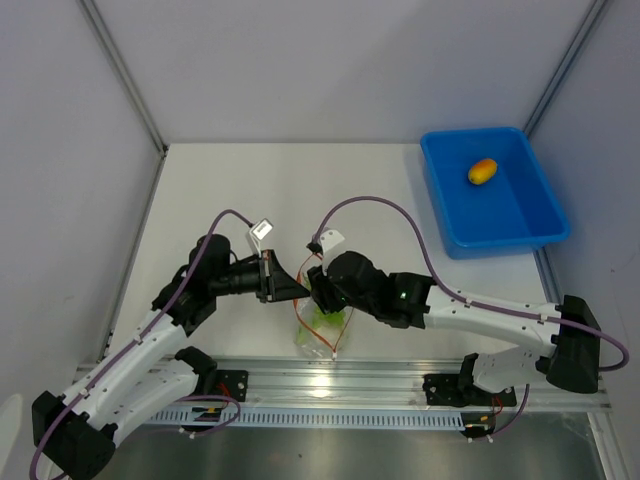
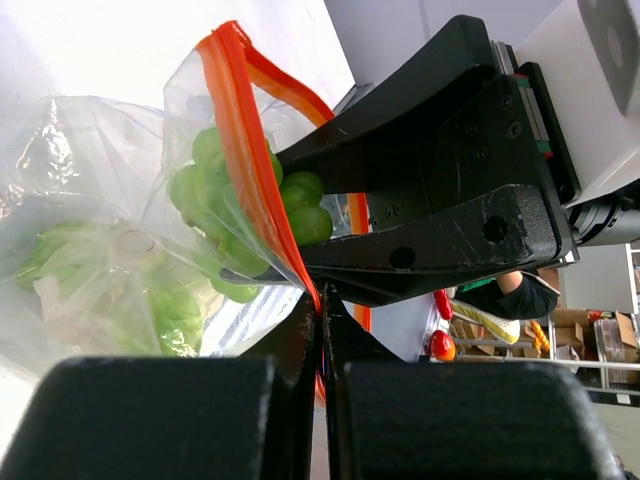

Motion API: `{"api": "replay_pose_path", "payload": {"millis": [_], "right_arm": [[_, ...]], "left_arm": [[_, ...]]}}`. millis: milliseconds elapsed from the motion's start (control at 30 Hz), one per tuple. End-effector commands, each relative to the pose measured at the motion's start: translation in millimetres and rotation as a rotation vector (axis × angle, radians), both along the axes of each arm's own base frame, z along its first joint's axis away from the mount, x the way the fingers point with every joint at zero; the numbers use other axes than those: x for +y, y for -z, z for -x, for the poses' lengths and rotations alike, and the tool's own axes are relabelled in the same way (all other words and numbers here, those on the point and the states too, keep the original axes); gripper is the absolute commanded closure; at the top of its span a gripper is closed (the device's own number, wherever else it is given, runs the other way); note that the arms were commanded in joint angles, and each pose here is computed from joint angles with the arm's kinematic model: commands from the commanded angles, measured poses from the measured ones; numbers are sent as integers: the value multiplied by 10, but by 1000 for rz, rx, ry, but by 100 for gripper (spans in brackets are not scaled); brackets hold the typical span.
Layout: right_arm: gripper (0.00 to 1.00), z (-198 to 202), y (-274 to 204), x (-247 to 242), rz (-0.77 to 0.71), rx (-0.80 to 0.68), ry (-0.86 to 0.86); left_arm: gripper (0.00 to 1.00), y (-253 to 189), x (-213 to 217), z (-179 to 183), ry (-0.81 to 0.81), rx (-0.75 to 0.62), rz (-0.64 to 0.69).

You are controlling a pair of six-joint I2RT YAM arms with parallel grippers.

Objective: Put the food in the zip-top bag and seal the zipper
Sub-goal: Place the fake fruit in the zipper food storage bag.

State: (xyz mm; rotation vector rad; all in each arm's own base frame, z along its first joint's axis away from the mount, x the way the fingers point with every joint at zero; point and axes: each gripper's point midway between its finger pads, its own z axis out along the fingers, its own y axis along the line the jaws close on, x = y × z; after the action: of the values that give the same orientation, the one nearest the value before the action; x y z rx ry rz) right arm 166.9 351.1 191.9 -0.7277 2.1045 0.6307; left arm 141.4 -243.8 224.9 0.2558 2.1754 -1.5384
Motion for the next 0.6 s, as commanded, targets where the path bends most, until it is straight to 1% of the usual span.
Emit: {"api": "replay_pose_path", "payload": {"millis": [0, 300, 400, 567], "right_arm": [[76, -37, -177, 12, -21, -34, 52], [76, 40, -291, -158, -28, -35, 56], [76, 80, -247, -221, -8, -14, 56], [76, 168, -188, -222, -20, 28, 35]], "left_arm": [[99, -201, 22, -42, -10, -78, 18], [99, -206, 58, -77, -38, -92, -3], [99, -218, 72, -99, -50, -101, -17], [100, -303, 79, -136, -58, -132, -26]]}}
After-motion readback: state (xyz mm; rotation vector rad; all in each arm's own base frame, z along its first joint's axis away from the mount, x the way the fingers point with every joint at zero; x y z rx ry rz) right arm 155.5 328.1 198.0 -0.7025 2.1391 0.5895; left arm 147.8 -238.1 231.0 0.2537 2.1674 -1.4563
